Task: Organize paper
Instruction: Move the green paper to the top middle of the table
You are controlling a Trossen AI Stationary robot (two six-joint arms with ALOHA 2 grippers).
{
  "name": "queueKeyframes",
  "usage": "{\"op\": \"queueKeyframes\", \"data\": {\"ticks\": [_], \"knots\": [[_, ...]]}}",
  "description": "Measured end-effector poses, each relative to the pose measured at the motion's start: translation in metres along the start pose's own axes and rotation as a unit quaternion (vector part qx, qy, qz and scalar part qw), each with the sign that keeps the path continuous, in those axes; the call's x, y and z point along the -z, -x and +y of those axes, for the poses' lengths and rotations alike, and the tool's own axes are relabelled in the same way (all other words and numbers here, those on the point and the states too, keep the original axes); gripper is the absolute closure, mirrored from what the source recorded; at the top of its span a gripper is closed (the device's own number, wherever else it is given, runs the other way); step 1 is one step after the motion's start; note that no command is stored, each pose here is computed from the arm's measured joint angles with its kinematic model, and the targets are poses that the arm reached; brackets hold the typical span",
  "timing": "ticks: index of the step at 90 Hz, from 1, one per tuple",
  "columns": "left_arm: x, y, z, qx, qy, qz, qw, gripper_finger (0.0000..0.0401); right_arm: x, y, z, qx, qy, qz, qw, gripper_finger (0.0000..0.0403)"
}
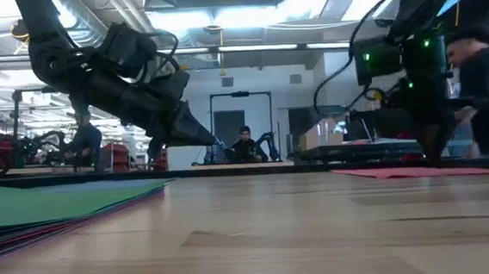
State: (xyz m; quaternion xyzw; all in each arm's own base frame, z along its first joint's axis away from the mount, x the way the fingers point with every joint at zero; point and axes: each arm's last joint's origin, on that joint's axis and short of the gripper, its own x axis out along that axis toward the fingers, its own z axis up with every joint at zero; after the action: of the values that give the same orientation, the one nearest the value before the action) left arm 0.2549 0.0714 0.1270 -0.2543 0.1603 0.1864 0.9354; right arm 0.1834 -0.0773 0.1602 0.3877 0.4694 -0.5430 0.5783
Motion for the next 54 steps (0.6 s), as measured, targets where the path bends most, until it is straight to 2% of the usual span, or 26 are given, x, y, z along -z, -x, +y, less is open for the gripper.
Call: {"op": "queueKeyframes", "data": {"ticks": [11, 19, 25, 37, 54], "knots": [[0.0, 0.0, 0.0, 0.0, -0.005, -0.001, 1.0, 0.0401, -0.005, 0.005, 0.003, -0.038, 0.015, -0.024, 0.999, 0.0402], [0.0, 0.0, 0.0, 0.0, -0.013, 0.0, 1.0, 0.0401, -0.007, 0.007, 0.011, -0.087, 0.068, -0.028, 0.993, 0.0402], [0.0, 0.0, 0.0, 0.0, -0.022, 0.0, 1.0, 0.0401, -0.005, 0.01, 0.021, -0.137, 0.129, -0.035, 0.982, 0.0402], [0.001, 0.0, -0.002, 0.003, -0.041, 0.003, 0.999, 0.0401, 0.006, 0.022, 0.044, -0.235, 0.245, -0.074, 0.938, 0.0402], [0.007, 0.0, -0.001, 0.019, -0.06, 0.042, 0.997, 0.0401, 0.019, 0.038, 0.078, -0.411, 0.29, -0.085, 0.86, 0.0395]]}}
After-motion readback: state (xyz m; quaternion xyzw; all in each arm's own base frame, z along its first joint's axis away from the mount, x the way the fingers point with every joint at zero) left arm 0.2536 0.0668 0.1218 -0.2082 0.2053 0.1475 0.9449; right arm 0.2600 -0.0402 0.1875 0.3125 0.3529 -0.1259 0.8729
